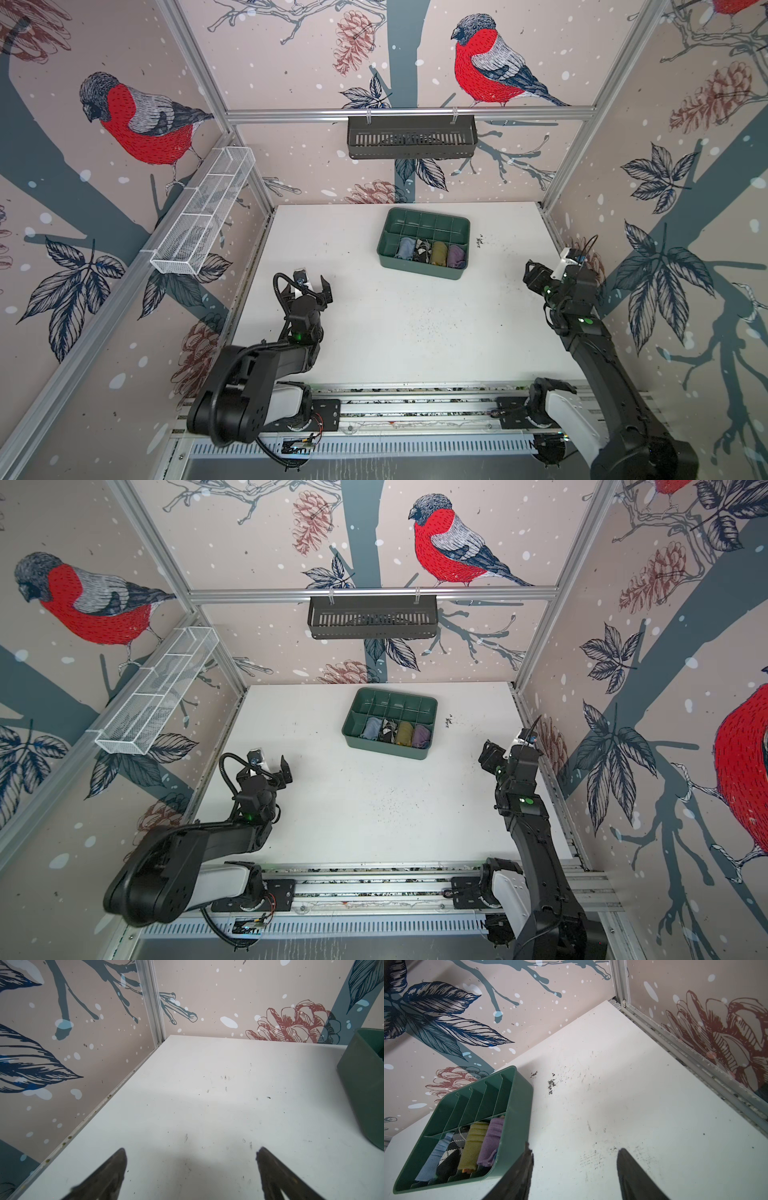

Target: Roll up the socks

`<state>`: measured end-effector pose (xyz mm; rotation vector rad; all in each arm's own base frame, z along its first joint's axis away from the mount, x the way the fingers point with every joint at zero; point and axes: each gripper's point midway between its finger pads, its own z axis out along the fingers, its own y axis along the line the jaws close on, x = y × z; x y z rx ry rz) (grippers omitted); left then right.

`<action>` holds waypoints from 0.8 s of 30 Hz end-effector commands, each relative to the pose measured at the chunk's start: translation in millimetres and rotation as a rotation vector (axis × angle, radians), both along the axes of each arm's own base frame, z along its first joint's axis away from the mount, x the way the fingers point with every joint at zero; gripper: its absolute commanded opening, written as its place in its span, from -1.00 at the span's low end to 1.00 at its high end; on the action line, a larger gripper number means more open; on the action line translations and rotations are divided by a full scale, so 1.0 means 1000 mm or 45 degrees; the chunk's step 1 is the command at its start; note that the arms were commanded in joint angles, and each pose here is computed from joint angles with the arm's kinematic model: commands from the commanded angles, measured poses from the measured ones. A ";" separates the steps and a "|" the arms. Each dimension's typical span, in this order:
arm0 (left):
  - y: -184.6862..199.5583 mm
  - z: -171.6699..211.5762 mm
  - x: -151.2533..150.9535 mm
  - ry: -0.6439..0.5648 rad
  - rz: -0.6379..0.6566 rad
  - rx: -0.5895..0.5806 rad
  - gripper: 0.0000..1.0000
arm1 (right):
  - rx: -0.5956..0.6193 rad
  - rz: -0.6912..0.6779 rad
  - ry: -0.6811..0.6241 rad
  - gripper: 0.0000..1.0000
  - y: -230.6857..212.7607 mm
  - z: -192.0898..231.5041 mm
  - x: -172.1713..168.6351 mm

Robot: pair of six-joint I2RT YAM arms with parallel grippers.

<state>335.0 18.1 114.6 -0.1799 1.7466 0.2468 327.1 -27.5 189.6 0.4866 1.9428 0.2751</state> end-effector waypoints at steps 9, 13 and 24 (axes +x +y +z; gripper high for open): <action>0.004 0.021 0.033 -0.160 0.005 0.013 0.95 | -0.202 -0.162 -0.174 0.63 -0.013 0.016 0.004; 0.003 0.021 0.030 -0.167 -0.004 0.017 0.95 | -0.372 -0.272 -0.255 0.89 -0.020 0.012 0.000; 0.000 0.022 0.029 -0.173 -0.019 0.021 0.95 | -0.591 -0.412 -0.336 0.91 -0.033 -0.028 -0.001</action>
